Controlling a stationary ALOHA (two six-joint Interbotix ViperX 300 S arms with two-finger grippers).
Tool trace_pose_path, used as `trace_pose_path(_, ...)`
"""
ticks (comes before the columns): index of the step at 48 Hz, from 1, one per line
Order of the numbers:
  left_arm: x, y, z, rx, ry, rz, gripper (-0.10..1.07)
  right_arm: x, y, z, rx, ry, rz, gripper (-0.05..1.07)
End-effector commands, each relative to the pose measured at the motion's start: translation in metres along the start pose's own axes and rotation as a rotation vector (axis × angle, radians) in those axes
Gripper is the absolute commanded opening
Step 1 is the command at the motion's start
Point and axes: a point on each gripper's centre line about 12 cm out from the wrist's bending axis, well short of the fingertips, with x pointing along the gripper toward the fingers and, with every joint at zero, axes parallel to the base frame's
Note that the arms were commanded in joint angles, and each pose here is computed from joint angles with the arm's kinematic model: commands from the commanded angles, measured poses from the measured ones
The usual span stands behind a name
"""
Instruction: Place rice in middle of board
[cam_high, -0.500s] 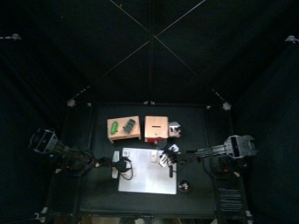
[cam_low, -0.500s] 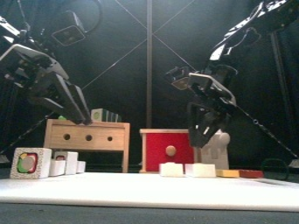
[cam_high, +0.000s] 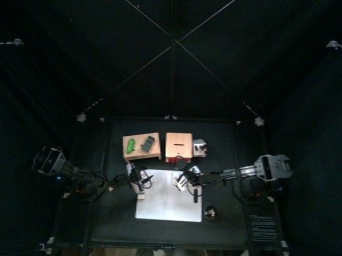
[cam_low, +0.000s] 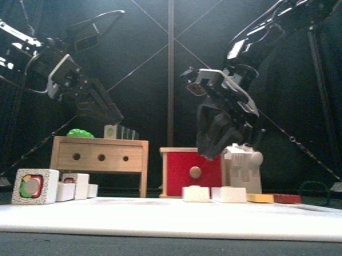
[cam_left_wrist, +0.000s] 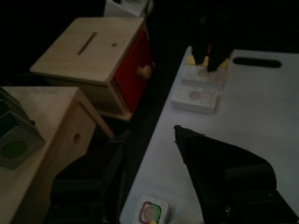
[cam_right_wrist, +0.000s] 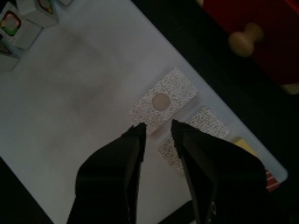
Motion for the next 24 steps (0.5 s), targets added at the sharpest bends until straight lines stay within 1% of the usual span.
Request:
trace_pose_path(1,-0.004,0.004,0.006,-0.02,-0.086,-0.01,0.82,-0.007,0.008,0.011,0.028,-0.024,0.034,0.72)
trace_pose_path(5,-0.007,0.008,0.004,-0.027,-0.154,-0.043,0.82,-0.008,0.009,0.014,0.041,-0.027,0.039,0.72)
trace_pose_path(10,-0.01,0.01,0.001,-0.022,-0.211,-0.103,0.82,-0.01,0.012,0.019,0.065,-0.03,0.051,0.72)
trace_pose_path(13,-0.012,0.01,-0.001,-0.019,-0.229,-0.135,0.82,-0.01,0.013,0.02,0.086,-0.025,0.057,0.72)
trace_pose_path(19,-0.014,0.014,-0.005,-0.007,-0.253,-0.176,0.82,-0.006,0.012,0.022,0.151,0.001,0.061,0.72)
trace_pose_path(24,-0.017,0.011,-0.008,0.009,-0.262,-0.215,0.82,-0.001,0.014,0.024,0.195,0.015,0.063,0.72)
